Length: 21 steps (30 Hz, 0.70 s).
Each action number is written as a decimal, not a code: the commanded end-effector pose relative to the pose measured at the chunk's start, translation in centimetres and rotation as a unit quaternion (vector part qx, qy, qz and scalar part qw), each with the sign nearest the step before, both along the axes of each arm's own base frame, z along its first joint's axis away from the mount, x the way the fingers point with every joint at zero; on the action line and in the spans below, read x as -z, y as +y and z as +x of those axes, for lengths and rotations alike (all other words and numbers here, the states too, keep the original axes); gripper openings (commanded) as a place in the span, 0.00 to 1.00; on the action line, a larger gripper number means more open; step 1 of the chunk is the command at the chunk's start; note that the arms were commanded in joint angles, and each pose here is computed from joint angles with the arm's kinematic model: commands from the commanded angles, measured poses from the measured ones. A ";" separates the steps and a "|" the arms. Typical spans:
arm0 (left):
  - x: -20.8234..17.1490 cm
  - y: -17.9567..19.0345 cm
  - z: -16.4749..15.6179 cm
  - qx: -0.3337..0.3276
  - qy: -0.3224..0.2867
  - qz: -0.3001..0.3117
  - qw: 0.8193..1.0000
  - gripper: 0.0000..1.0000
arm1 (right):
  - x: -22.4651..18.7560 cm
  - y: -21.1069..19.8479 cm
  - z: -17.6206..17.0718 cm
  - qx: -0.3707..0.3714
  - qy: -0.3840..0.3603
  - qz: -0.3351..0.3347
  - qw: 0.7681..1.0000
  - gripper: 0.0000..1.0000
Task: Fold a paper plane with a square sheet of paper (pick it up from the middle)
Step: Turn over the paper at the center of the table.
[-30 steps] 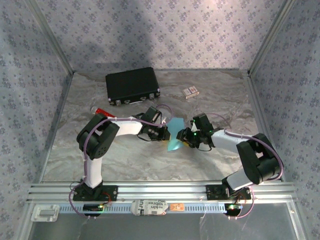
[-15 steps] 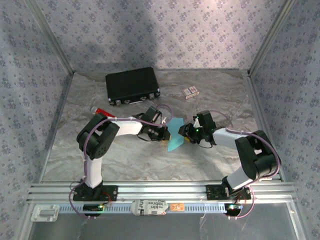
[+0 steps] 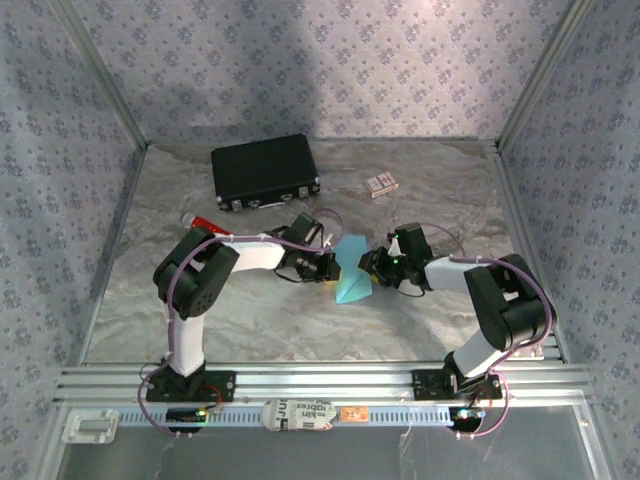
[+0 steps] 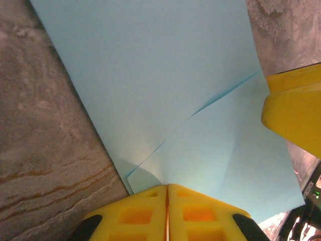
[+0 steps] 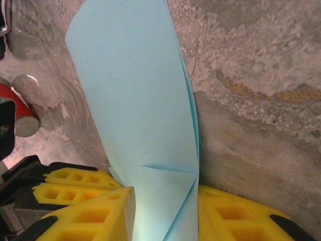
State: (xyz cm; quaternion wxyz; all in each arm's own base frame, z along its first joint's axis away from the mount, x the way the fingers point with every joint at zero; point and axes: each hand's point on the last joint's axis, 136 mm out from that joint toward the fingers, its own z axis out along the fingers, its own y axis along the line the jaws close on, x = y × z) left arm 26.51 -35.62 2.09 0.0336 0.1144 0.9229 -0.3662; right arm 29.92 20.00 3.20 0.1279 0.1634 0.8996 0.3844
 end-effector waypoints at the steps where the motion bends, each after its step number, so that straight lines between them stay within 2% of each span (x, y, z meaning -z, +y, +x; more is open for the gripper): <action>1: 0.5 0.6 -0.7 -0.002 0.013 0.011 1.000 0.08 | 0.6 -0.2 0.0 0.004 0.004 0.006 1.000 0.32; 13: 0.3 0.5 -0.6 -0.006 0.013 0.005 1.000 0.08 | 1.1 -0.5 0.2 0.010 0.003 0.020 1.000 0.18; 21: -1.5 0.3 -0.1 -0.013 -0.009 -0.010 1.000 0.15 | 0.4 -0.6 0.1 0.006 -0.012 0.024 1.000 0.11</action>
